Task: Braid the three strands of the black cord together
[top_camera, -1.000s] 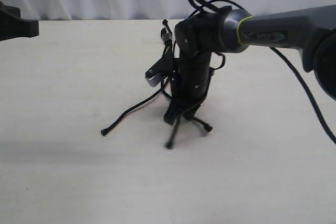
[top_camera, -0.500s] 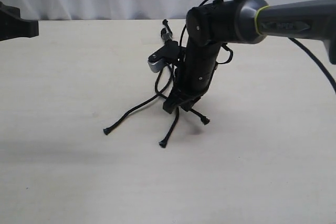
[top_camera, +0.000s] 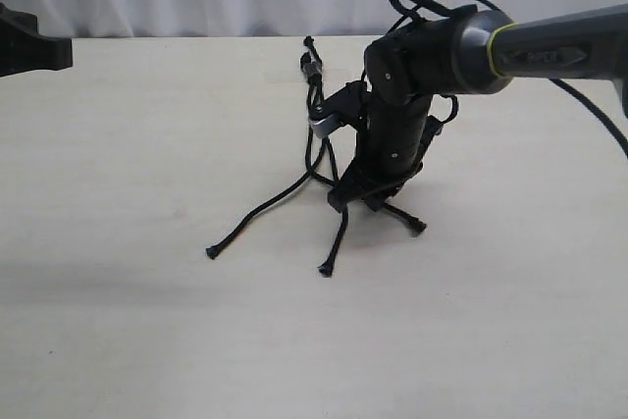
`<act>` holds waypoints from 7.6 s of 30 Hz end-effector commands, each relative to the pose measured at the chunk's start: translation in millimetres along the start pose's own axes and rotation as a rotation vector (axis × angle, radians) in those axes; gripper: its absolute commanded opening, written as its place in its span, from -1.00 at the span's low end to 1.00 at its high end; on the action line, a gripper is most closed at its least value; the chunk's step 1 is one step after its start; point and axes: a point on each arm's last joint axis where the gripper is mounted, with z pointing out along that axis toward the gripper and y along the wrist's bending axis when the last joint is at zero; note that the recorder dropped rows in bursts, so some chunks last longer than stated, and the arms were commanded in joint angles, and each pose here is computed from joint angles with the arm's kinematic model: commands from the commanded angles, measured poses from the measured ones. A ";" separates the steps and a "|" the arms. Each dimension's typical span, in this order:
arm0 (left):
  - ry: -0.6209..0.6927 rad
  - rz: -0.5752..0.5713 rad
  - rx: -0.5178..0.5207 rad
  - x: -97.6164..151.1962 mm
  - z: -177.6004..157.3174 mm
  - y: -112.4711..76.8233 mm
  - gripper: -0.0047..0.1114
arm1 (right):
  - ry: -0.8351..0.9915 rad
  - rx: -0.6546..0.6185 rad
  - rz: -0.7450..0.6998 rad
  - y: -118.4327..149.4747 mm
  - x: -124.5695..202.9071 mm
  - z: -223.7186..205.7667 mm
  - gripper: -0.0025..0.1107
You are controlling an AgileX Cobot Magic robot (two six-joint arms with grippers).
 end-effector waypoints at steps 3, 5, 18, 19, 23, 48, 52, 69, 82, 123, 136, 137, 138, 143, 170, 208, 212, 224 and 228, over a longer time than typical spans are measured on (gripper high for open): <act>-0.010 -0.005 0.001 -0.7 -1.6 0.3 -0.92 | -0.037 0.017 0.059 -4.6 0.8 -19.8 0.27; -0.010 -0.005 0.001 -0.7 -1.6 0.3 -0.92 | -0.075 0.023 0.072 -6.9 1.7 -41.7 0.28; -0.008 -0.028 0.003 -0.6 -1.6 0.0 -0.92 | -0.607 0.046 0.208 -15.1 56.3 -218.5 -0.88; -0.008 -0.028 0.003 -0.6 -1.6 0.0 -0.92 | -0.650 0.044 0.213 -14.0 64.0 -223.7 -0.88; -0.008 -0.028 0.003 -0.6 -1.6 0.0 -0.92 | -0.845 0.037 0.217 -5.8 108.9 -235.0 -0.88; -0.009 -0.027 0.004 -0.6 -1.6 0.0 -0.92 | -1.218 -0.064 0.317 46.2 311.3 -100.1 -0.88; -0.009 -0.026 0.003 -0.6 -1.6 0.0 -0.92 | -1.255 -0.064 0.316 46.4 314.6 -103.9 -0.88; -0.009 -0.021 0.003 -0.7 -1.6 0.1 -0.92 | -1.440 0.212 0.543 29.4 346.3 -119.9 -0.88; -0.009 -0.021 0.003 -0.7 -1.6 0.1 -0.92 | -1.317 0.219 0.564 33.9 355.3 -107.6 -0.88; -0.554 -0.006 0.000 55.8 -165.7 8.8 -0.92 | -1.315 0.218 0.564 34.0 355.3 -107.4 -0.88; -0.603 -0.051 -0.119 125.5 -161.6 14.8 -0.92 | -1.315 0.218 0.564 34.0 355.3 -107.4 -0.88; -0.588 -0.052 -0.121 128.4 -159.1 14.9 -0.92 | -1.315 0.218 0.564 34.0 355.3 -107.4 -0.88; -0.576 -0.053 -0.124 130.3 -157.6 15.2 -0.92 | -1.315 0.218 0.564 34.0 355.3 -107.4 -0.88; -0.543 -0.064 -0.135 133.7 -155.4 16.4 -0.92 | -1.315 0.218 0.564 34.0 355.3 -107.4 -0.88; -0.540 -0.109 -0.076 156.0 -135.0 10.8 -0.92 | -1.315 0.218 0.564 34.0 355.3 -107.4 -0.88; -0.401 -0.056 -0.125 167.0 -129.7 12.4 -0.92 | -1.315 0.218 0.564 34.0 355.3 -107.4 -0.88; -0.401 -0.056 -0.125 167.0 -129.7 12.4 -0.92 | -1.315 0.218 0.564 34.0 355.3 -107.4 -0.88; -0.401 -0.056 -0.125 167.0 -129.7 12.4 -0.92 | -1.315 0.218 0.564 34.0 355.3 -107.4 -0.88; -0.401 -0.056 -0.125 167.0 -129.7 12.4 -0.92 | -1.315 0.218 0.564 34.0 355.3 -107.4 -0.88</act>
